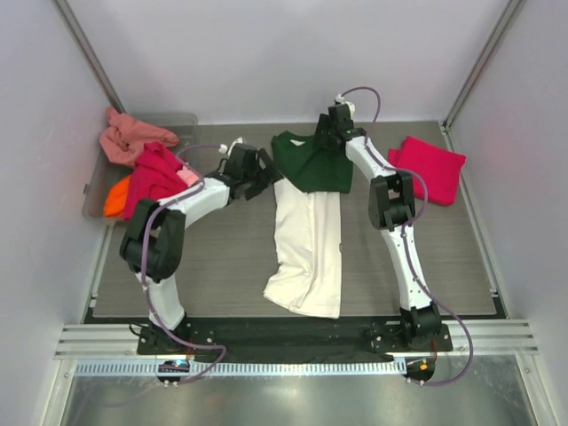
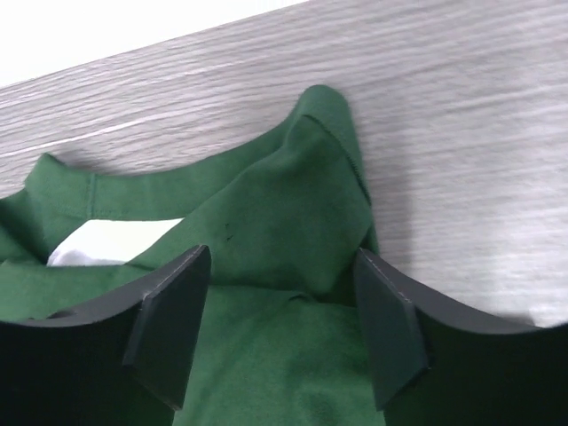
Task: Fold and stack the t-shirts
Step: Fold the tshirt
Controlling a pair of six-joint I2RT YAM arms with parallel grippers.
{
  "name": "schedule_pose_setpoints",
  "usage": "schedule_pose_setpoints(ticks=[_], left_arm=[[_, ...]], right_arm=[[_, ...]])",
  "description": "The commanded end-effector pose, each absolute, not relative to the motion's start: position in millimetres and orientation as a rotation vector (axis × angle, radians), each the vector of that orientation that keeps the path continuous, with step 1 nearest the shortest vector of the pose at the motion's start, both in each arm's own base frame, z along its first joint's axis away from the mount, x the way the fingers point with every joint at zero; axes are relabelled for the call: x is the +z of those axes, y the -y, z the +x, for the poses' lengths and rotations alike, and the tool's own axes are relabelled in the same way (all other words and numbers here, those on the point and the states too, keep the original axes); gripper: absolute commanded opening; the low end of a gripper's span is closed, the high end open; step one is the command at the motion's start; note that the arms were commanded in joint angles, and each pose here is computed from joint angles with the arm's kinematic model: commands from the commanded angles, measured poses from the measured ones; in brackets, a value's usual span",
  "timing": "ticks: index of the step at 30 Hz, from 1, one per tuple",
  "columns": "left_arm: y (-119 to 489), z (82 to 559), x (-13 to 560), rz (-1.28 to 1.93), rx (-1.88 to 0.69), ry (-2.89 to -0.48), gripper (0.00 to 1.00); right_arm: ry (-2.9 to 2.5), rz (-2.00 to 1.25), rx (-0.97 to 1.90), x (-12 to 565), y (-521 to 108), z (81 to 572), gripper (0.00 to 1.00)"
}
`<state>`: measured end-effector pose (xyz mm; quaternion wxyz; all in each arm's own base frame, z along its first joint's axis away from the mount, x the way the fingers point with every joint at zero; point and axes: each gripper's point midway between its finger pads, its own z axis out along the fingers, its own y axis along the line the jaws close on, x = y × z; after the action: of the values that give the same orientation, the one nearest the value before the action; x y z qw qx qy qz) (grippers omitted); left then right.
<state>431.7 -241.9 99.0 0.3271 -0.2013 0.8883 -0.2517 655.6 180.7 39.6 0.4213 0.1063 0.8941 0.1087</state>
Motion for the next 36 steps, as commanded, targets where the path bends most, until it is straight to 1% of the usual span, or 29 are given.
schedule_pose_setpoints(ticks=[1,3,4,6,7,8,9,10,11,12,13,14,15,17,18,20,21,23,24,25,26,27,28,30,31,32,33,34,36], left_arm=[[263.2,491.4,130.0,-0.49,-0.845,-2.158,0.79],[266.3,506.3,121.9,-0.499,-0.848,-2.15,0.75],[268.8,519.5,115.0,-0.505,-0.843,-2.142,0.7],[267.8,532.9,108.9,-0.525,-0.821,-2.135,0.66],[265.2,537.2,86.8,-0.551,-0.793,-2.174,0.61],[267.2,549.5,95.3,-0.556,-0.8,-2.148,0.58],[266.5,554.0,87.7,-0.567,-0.789,-2.158,0.55],[265.0,558.7,81.3,-0.579,-0.787,-2.164,0.5],[268.6,568.2,71.9,-0.591,-0.794,-2.164,0.45],[272.0,572.1,69.6,-0.587,-0.812,-2.167,0.4],[274.8,577.0,67.7,-0.582,-0.824,-2.166,0.28],[276.7,580.0,50.9,-0.598,-0.825,-2.188,0.24],[279.4,588.5,59.3,-0.596,-0.848,-2.164,0.2],[275.8,594.3,53.5,-0.615,-0.837,-2.159,0.13],[271.1,597.5,53.7,-0.628,-0.823,-2.148,0.04],[256.8,604.0,53.5,-0.665,-0.78,-2.122,0.0],[252.4,605.7,51.8,-0.681,-0.775,-2.116,0.0],[240.6,614.2,54.8,-0.703,-0.795,-2.088,0.0],[238.5,615.9,54.8,-0.712,-0.806,-2.083,0.04],[231.9,617.9,55.8,-0.725,-0.811,-2.072,0.06],[230.2,617.6,58.4,-0.721,-0.82,-2.069,0.1],[228.6,615.7,58.7,-0.715,-0.822,-2.069,0.35],[226.2,614.8,70.6,-0.665,-0.82,-2.057,0.56],[230.1,604.2,79.4,-0.602,-0.811,-2.105,0.88],[231.9,599.8,101.7,-0.53,-0.803,-2.093,0.91],[229.2,590.2,101.9,-0.513,-0.784,-2.113,0.93],[231.2,582.9,108.6,-0.481,-0.77,-2.115,0.95],[224.0,566.3,119.9,-0.457,-0.728,-2.134,0.95],[214.8,541.5,116.8,-0.458,-0.644,-2.197,0.95]], right_arm=[[-2.307,0.208,0.331,26.9,-178.3,641.9,0.77],[-2.272,0.176,0.394,43.6,-185.6,641.9,0.8],[-2.237,0.163,0.4,64.2,-185.0,643.7,0.8],[-2.218,0.151,0.404,78.9,-185.8,642.9,0.8],[-2.207,0.142,0.416,88.2,-187.1,641.8,0.8],[-2.184,0.131,0.417,104.9,-186.5,640.7,0.8],[-2.181,0.131,0.418,110.7,-185.8,637.6,0.8],[-2.174,0.129,0.424,117.4,-185.0,635.6,0.8],[-2.144,0.121,0.437,139.6,-185.2,632.2,0.8],[-2.16,0.118,0.441,138.2,-184.7,624.8,0.8],[-2.162,0.12,0.447,142.0,-183.4,619.8,0.8],[-2.155,0.121,0.453,150.8,-182.6,613.7,0.8],[-2.148,0.118,0.471,160.4,-182.5,600.7,0.8],[-2.136,0.104,0.489,173.3,-181.2,585.2,0.8],[-2.132,0.104,0.481,181.7,-176.1,569.7,0.81],[-2.137,0.107,0.473,186.4,-170.7,552.7,0.81],[-2.14,0.111,0.483,192.8,-166.7,533.8,0.81],[-2.14,0.116,0.542,198.6,-173.7,511.1,0.81],[-2.196,0.126,0.533,176.5,-172.5,490.5,0.81],[-2.164,0.126,0.534,194.1,-171.8,476.4,0.81],[-2.179,0.118,0.522,189.4,-172.2,463.8,0.81],[-2.245,0.108,0.497,165.1,-174.5,440.3,0.81],[-2.237,0.114,0.49,173.6,-172.9,424.8,0.8],[-2.348,0.101,0.455,143.8,-171.6,386.5,0.77],[-2.374,0.101,0.45,137.4,-170.4,373.4,0.77],[-2.364,0.102,0.47,144.9,-171.1,360.5,0.76],[-2.419,0.096,0.46,127.0,-169.2,340.1,0.75],[-2.398,0.088,0.49,136.6,-173.5,327.5,0.73],[-2.448,0.096,0.485,123.0,-171.5,301.4,0.72]])
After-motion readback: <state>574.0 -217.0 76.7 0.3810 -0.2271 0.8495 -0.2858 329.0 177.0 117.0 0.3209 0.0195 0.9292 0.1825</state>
